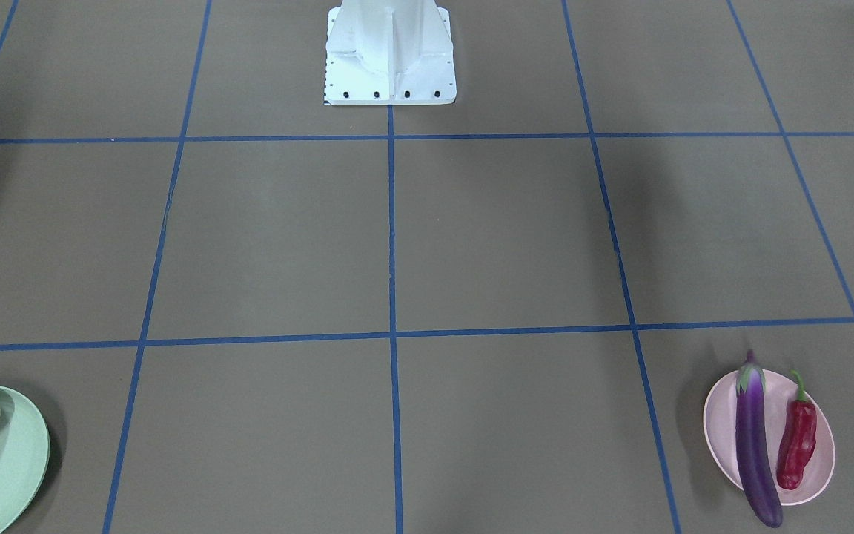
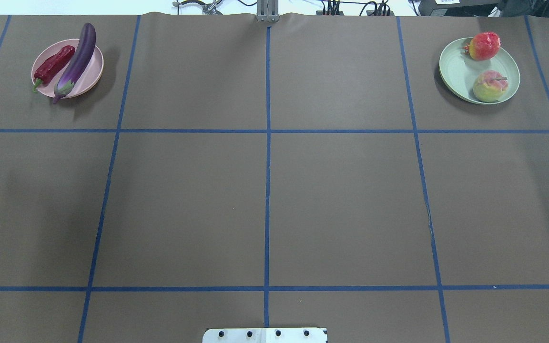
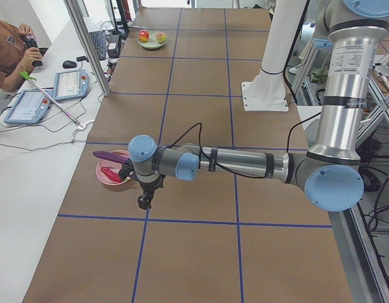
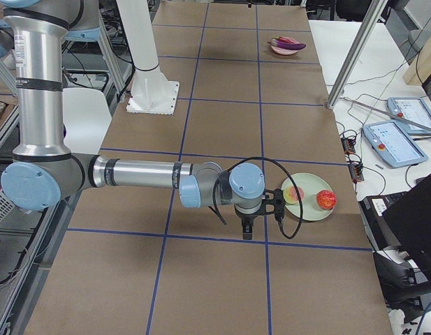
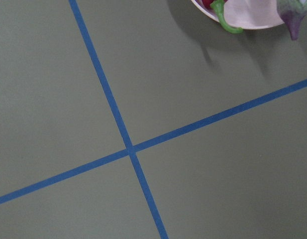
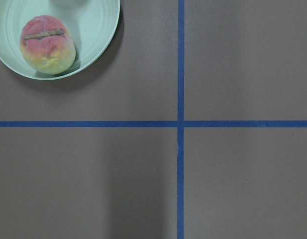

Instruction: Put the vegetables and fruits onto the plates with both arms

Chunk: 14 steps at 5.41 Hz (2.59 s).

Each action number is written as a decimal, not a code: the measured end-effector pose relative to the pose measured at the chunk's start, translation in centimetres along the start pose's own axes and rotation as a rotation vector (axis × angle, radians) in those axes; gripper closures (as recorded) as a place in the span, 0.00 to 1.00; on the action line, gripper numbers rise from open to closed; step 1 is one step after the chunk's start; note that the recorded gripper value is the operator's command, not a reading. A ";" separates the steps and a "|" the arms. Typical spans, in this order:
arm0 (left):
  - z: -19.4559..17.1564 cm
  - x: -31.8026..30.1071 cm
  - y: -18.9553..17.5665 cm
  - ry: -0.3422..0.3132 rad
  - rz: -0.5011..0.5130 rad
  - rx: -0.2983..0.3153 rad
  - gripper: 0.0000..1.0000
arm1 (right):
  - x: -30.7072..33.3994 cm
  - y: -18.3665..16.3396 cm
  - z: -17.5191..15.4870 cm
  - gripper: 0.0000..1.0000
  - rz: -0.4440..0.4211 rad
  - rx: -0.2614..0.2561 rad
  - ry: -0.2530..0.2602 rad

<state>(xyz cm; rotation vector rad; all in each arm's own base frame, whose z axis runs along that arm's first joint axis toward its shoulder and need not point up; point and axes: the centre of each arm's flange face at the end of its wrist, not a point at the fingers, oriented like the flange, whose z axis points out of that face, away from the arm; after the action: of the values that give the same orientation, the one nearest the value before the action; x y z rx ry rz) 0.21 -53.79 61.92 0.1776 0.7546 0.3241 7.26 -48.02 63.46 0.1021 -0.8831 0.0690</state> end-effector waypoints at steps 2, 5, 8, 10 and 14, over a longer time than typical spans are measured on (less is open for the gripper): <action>-2.8 -1.0 1.0 0.037 -0.070 0.015 0.00 | -0.8 0.6 -1.9 0.00 0.067 -0.035 -0.022; -6.5 -1.4 1.8 -0.017 -0.121 0.017 0.00 | -1.0 2.6 -2.9 0.00 0.073 -0.104 -0.013; -4.6 -2.9 5.0 -0.052 -0.138 -0.032 0.00 | 1.8 4.5 -0.9 0.00 0.107 -0.147 0.034; -3.9 -3.0 6.2 -0.032 -0.148 -0.039 0.00 | 2.2 4.5 -0.6 0.00 0.113 -0.152 0.036; -3.5 -2.8 6.4 -0.005 -0.155 -0.040 0.00 | 1.3 3.6 -0.8 0.00 0.073 -0.127 0.037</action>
<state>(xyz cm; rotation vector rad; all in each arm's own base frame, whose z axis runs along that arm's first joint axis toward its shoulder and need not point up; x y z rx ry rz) -5.58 -48.67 62.92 0.0819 0.7513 0.1916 8.33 -44.34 64.20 -0.0495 -0.8524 0.0823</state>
